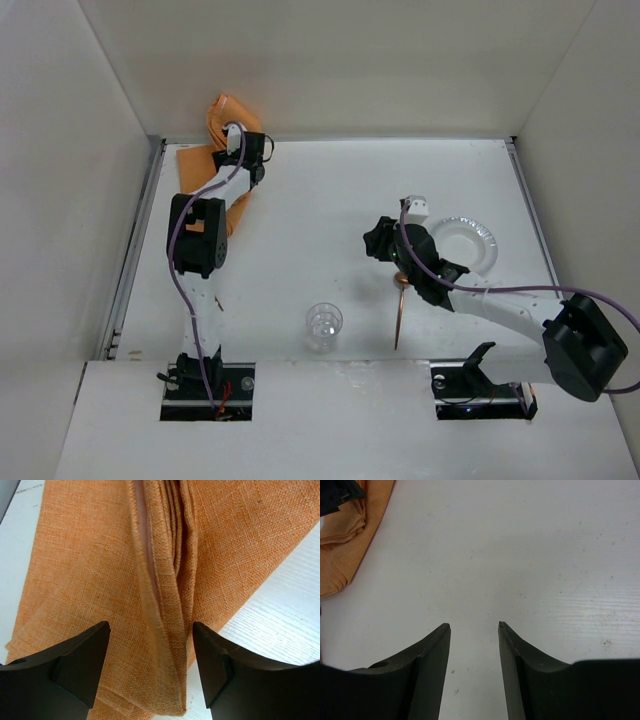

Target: Set the dinner table for one person

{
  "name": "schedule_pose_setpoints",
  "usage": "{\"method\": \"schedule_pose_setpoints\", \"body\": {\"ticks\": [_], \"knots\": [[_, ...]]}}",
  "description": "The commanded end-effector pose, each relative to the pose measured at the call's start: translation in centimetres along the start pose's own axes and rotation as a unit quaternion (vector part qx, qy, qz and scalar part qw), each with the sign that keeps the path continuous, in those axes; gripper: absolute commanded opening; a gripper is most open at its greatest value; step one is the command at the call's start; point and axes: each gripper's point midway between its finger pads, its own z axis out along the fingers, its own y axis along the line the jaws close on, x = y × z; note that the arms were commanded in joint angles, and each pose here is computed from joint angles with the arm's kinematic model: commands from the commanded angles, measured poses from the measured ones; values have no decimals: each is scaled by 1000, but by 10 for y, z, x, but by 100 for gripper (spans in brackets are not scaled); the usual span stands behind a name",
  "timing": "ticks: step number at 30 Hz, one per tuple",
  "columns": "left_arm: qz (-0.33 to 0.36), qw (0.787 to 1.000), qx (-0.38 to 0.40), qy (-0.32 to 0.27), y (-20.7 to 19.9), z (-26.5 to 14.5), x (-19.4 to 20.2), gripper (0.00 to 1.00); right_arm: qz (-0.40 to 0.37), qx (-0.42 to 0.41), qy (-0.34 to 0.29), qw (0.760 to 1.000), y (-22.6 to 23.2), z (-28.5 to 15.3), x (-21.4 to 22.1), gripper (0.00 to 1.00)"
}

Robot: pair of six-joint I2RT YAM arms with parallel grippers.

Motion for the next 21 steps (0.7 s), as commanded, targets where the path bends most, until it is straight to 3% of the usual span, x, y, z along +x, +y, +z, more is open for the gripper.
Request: {"method": "schedule_pose_setpoints", "body": {"ticks": [1, 7, 13, 17, 21], "knots": [[-4, 1000, 16, -14, 0, 0, -24, 65, 4, -25, -20, 999, 20, 1, -18, 49], [1, 1000, 10, -5, 0, 14, -19, 61, 3, -25, -19, 999, 21, 1, -18, 49], [2, 1000, 10, 0, -3, 22, -15, 40, 2, -23, -17, 1000, 20, 3, -15, 49], [-9, 999, 31, -8, -7, 8, -26, 19, 6, -24, -21, 999, 19, 0, -18, 49], [-10, 997, 78, -20, -33, -18, -36, 11, 13, -23, -27, 999, 16, -2, -21, 49]]}}
